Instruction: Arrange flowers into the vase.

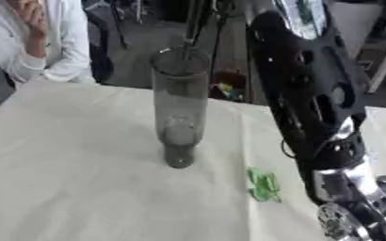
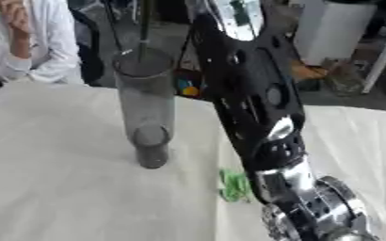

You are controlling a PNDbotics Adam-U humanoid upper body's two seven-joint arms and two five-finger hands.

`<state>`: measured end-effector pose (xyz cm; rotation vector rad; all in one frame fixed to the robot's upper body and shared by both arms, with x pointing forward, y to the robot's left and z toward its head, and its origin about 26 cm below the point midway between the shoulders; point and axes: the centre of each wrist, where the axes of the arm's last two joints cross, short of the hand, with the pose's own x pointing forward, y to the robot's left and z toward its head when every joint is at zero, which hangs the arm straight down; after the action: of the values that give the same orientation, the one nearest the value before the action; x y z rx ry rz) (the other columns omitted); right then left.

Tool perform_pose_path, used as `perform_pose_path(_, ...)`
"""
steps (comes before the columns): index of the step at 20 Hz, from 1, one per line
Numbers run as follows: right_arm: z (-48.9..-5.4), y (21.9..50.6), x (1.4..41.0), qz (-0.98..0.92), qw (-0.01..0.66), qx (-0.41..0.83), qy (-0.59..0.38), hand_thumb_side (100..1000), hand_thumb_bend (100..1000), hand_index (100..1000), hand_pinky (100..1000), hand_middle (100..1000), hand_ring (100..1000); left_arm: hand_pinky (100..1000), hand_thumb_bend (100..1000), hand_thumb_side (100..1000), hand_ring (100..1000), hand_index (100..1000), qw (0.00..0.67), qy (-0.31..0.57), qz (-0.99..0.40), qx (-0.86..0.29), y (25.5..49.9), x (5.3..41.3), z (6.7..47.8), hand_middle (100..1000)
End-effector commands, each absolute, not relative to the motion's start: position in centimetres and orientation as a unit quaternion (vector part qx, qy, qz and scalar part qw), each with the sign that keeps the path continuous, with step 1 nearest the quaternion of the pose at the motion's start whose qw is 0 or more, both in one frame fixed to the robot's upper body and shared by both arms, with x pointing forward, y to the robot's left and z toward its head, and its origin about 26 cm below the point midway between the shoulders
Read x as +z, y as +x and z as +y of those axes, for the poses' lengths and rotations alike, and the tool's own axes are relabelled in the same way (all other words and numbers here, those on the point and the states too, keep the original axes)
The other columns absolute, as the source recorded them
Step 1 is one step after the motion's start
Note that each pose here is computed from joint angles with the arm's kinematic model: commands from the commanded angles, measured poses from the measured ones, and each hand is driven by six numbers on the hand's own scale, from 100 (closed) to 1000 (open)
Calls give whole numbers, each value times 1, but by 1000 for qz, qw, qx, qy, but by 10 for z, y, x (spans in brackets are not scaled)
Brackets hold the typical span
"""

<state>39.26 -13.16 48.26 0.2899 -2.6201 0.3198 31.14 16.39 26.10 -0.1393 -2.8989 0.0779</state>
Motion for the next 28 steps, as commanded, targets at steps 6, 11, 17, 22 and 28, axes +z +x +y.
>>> perform_pose_path(6, -132, 385, 489, -960, 221, 127, 118, 606, 100, 216, 221, 133, 190, 784, 100, 1000, 855, 960, 101, -50, -993, 24, 308, 270, 163, 889)
perform_pose_path(11, -132, 384, 487, -959, 219, 131, 125, 606, 100, 216, 223, 133, 191, 784, 100, 1000, 855, 957, 100, -51, -993, 24, 308, 270, 163, 889)
perform_pose_path(17, -131, 383, 484, -957, 217, 137, 132, 605, 100, 217, 223, 132, 191, 784, 100, 1000, 855, 957, 100, -51, -993, 25, 308, 270, 162, 890)
perform_pose_path(22, -131, 383, 484, -957, 213, 144, 131, 602, 100, 216, 222, 129, 189, 785, 100, 1000, 855, 957, 99, -51, -993, 25, 308, 270, 162, 890)
perform_pose_path(28, -132, 384, 483, -957, 203, 158, 132, 599, 100, 216, 222, 127, 187, 785, 100, 1000, 855, 957, 98, -51, -994, 25, 308, 271, 162, 890)
